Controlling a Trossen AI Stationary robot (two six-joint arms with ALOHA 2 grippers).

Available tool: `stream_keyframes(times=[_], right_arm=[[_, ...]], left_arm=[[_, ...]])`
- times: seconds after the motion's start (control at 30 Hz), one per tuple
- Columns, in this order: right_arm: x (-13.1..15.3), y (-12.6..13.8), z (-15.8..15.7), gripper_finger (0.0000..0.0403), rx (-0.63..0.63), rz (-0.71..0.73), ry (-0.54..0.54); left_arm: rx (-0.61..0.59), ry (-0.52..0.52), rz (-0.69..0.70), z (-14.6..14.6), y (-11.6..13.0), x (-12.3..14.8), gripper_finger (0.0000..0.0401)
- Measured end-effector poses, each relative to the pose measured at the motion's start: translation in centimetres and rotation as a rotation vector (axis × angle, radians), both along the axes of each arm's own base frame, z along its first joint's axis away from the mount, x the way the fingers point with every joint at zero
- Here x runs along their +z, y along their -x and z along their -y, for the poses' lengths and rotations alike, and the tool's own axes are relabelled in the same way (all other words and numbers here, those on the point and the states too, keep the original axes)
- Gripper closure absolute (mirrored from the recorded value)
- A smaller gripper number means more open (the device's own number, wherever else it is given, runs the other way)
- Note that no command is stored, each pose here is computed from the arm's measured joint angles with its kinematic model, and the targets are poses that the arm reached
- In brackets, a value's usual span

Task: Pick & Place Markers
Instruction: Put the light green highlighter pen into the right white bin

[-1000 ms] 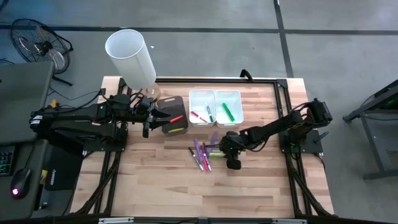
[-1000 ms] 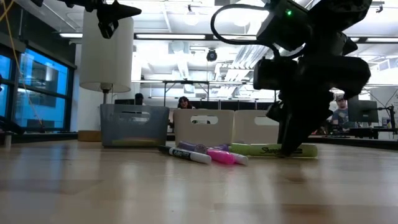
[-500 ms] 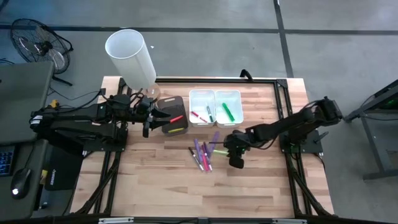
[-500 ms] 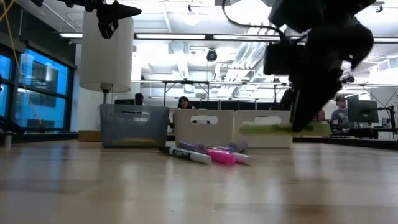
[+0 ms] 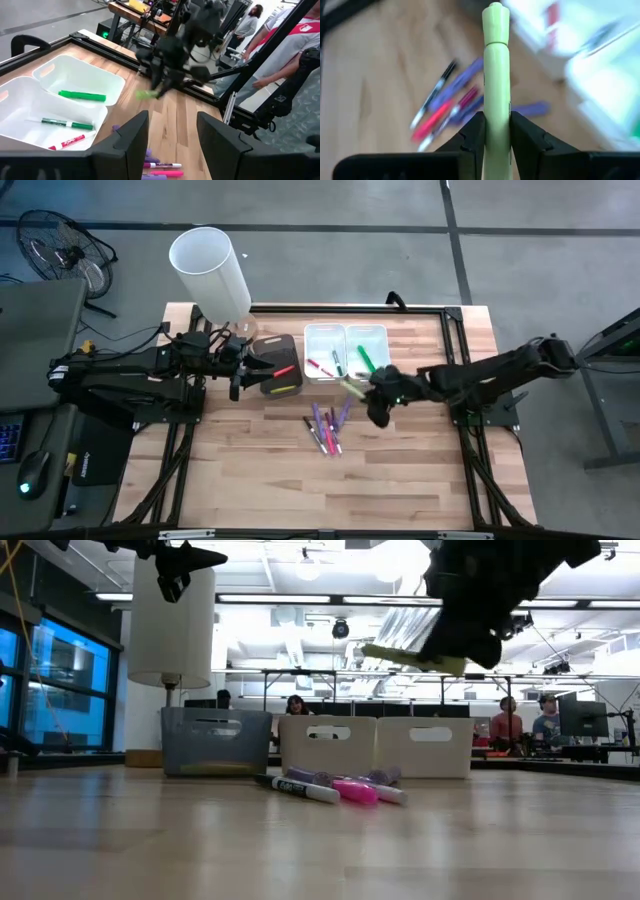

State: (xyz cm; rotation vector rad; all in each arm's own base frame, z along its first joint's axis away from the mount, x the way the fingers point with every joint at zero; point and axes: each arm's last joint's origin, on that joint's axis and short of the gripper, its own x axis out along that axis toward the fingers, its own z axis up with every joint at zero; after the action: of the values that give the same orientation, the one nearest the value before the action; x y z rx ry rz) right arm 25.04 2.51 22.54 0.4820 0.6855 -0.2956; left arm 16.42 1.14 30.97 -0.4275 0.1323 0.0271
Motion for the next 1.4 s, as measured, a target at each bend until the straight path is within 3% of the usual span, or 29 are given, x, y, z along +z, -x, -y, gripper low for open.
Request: stream_keyframes(times=[0.17,0.6,0.93,1.2,1.4], right_arm=[[0.8,0.1,2.5,0.0334,-0.145,0.049,0.026],[0.8,0.7,7.7,0.0331,-0.471,0.086,-0.081],[0.2,1.5,8.8,0.0331,-0.629,0.045,-0.184],[-0.1,2.1,9.6,0.0331,-0.691,0.007,-0.219],[-1.2,1.0,10.4,0.0331,-0.703,0.015,-0.253]], left_arm=[[0.001,0.0,0.0,0.0,0.0,0.0,0.0235],[-0.003,0.012,0.0,0.0,0.0,0.0,0.0235],[-0.003,0.014,0.0,0.0,0.0,0.0,0.0235],[-0.013,0.013,0.001,0.0,0.0,0.0,0.0235],[-0.016,0.012,0.004,0.0,0.0,0.0,0.0235]])
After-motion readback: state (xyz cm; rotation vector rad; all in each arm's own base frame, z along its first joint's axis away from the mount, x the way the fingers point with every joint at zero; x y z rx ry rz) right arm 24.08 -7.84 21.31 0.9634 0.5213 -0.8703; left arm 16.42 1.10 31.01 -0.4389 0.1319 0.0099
